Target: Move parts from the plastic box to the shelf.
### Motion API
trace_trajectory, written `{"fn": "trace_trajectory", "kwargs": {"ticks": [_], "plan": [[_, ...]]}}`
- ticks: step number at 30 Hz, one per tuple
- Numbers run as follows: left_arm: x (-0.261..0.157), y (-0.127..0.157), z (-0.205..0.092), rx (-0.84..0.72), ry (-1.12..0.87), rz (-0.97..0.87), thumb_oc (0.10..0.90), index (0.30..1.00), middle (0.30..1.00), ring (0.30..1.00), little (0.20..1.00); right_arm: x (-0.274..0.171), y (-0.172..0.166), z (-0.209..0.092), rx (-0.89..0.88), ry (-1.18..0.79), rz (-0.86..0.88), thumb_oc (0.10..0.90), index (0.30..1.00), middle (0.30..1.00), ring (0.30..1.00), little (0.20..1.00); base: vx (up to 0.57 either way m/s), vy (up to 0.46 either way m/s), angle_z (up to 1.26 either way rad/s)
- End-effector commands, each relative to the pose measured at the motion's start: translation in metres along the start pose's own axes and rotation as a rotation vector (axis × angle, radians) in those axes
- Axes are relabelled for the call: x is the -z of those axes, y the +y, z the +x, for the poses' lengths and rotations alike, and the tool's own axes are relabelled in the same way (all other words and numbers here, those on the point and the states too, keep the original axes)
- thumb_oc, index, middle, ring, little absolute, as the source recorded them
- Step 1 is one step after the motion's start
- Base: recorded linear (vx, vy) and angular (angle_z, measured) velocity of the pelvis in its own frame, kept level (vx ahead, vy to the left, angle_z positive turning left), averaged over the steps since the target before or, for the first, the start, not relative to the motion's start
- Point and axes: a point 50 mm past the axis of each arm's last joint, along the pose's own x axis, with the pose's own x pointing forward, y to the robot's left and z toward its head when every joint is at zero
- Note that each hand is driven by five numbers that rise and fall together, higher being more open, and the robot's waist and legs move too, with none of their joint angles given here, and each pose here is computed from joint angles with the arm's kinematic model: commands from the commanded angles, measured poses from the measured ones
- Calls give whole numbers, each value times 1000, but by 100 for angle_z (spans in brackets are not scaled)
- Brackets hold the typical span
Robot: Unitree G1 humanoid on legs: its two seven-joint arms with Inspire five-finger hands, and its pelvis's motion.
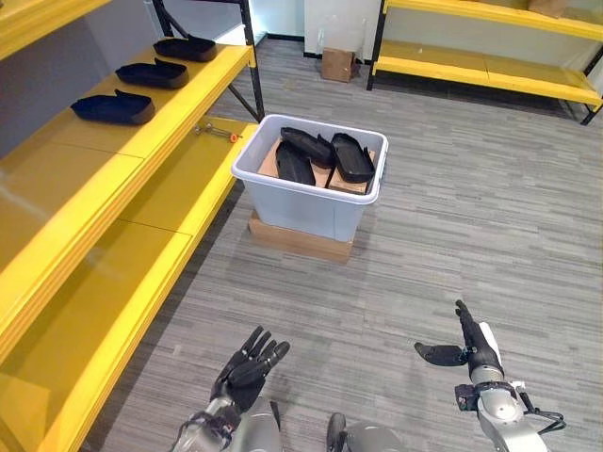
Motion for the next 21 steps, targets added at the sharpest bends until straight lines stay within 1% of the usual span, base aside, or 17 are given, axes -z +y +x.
{"fn": "trace_trajectory", "kwargs": {"ticks": [1, 3, 7, 9, 10, 13, 16, 21], "plan": [[-39, -26, 7, 183, -208, 96, 900, 1000, 1000, 1000, 1000, -30, -31, -1, 75, -204, -7, 900, 1000, 1000, 1000, 1000, 390, 284, -33], [-43, -26, 5, 192, -234, 112, 900, 1000, 1000, 1000, 1000, -30, -31, -4, 60, -209, -24, 900, 1000, 1000, 1000, 1000, 365, 359, -34], [-55, -32, 7, 222, -270, 179, 900, 1000, 1000, 1000, 1000, -28, -28, -6, 9, -216, -152, 900, 1000, 1000, 1000, 1000, 293, 408, -49], [-60, -34, 8, 191, -266, 232, 900, 1000, 1000, 1000, 1000, -20, -36, -11, 43, -194, -101, 900, 1000, 1000, 1000, 1000, 322, 407, -38], [-66, -35, 9, 188, -272, 262, 900, 1000, 1000, 1000, 1000, -21, -39, -15, 62, -215, -77, 900, 1000, 1000, 1000, 1000, 261, 336, -7], [-73, -35, 9, 198, -272, 288, 900, 1000, 1000, 1000, 1000, -20, -39, -17, 58, -220, -57, 900, 1000, 1000, 1000, 1000, 212, 268, 14], [-82, -33, 4, 184, -299, 352, 900, 1000, 1000, 1000, 1000, -23, -31, -15, 30, -230, -36, 900, 1000, 1000, 1000, 1000, 269, 296, -6], [-93, -29, -1, 157, -338, 364, 900, 1000, 1000, 1000, 1000, -30, -21, -10, 15, -264, -6, 900, 1000, 1000, 1000, 1000, 165, 212, -17]]}}
